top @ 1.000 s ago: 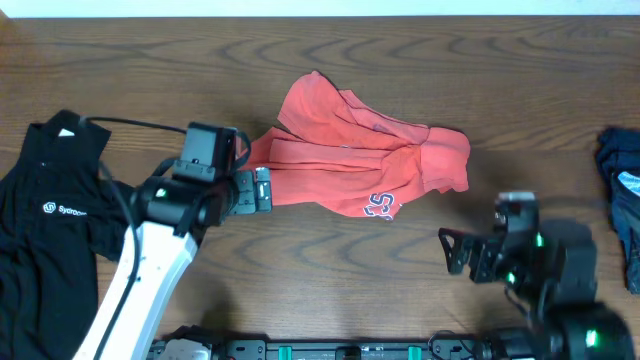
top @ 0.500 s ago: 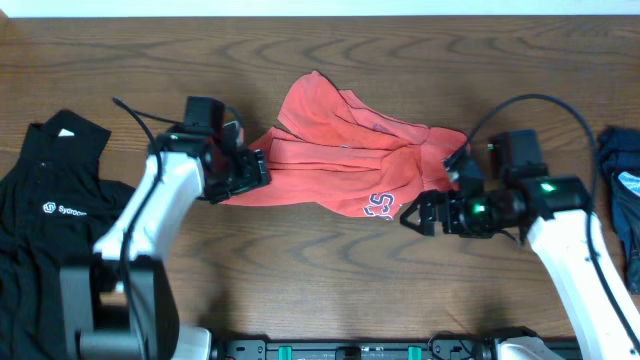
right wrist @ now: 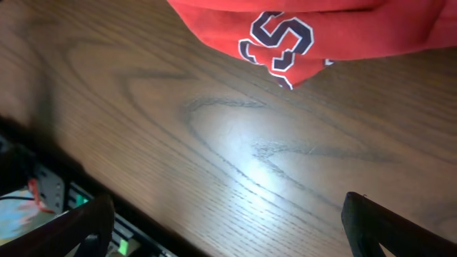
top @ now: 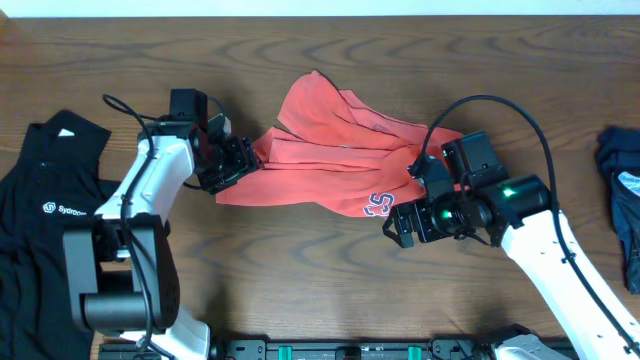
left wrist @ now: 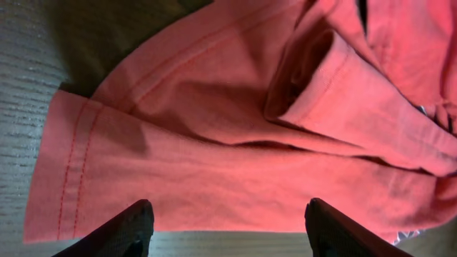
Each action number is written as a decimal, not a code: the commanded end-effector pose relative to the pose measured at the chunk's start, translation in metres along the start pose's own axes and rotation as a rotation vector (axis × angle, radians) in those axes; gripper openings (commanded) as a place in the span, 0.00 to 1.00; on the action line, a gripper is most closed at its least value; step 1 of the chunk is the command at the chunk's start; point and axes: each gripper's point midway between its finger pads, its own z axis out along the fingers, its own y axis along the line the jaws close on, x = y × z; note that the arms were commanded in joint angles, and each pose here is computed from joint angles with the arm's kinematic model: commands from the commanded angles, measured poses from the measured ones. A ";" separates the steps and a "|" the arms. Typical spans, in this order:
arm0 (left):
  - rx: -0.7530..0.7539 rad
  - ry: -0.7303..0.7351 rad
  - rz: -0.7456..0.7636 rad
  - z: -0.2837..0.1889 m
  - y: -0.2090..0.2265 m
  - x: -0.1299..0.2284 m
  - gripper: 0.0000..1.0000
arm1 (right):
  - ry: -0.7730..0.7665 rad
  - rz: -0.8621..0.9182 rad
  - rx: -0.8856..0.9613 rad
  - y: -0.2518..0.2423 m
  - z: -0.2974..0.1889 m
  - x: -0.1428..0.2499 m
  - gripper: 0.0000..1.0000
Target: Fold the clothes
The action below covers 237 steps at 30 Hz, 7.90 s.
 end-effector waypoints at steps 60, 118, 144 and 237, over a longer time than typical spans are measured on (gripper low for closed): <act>-0.031 -0.273 0.120 -0.170 -0.031 0.088 0.06 | -0.122 0.346 0.253 -0.104 0.046 -0.069 0.99; -0.085 -0.752 0.218 -0.305 -0.074 0.023 0.06 | -0.682 0.250 0.359 -0.069 -0.228 -0.178 0.01; 0.073 -1.085 0.280 -0.438 -0.118 0.050 0.06 | -0.958 0.296 0.463 -0.059 -0.390 -0.132 0.01; -0.136 0.071 0.011 0.015 -0.053 -0.103 0.56 | -0.626 -0.017 0.144 -0.098 -0.166 -0.334 0.01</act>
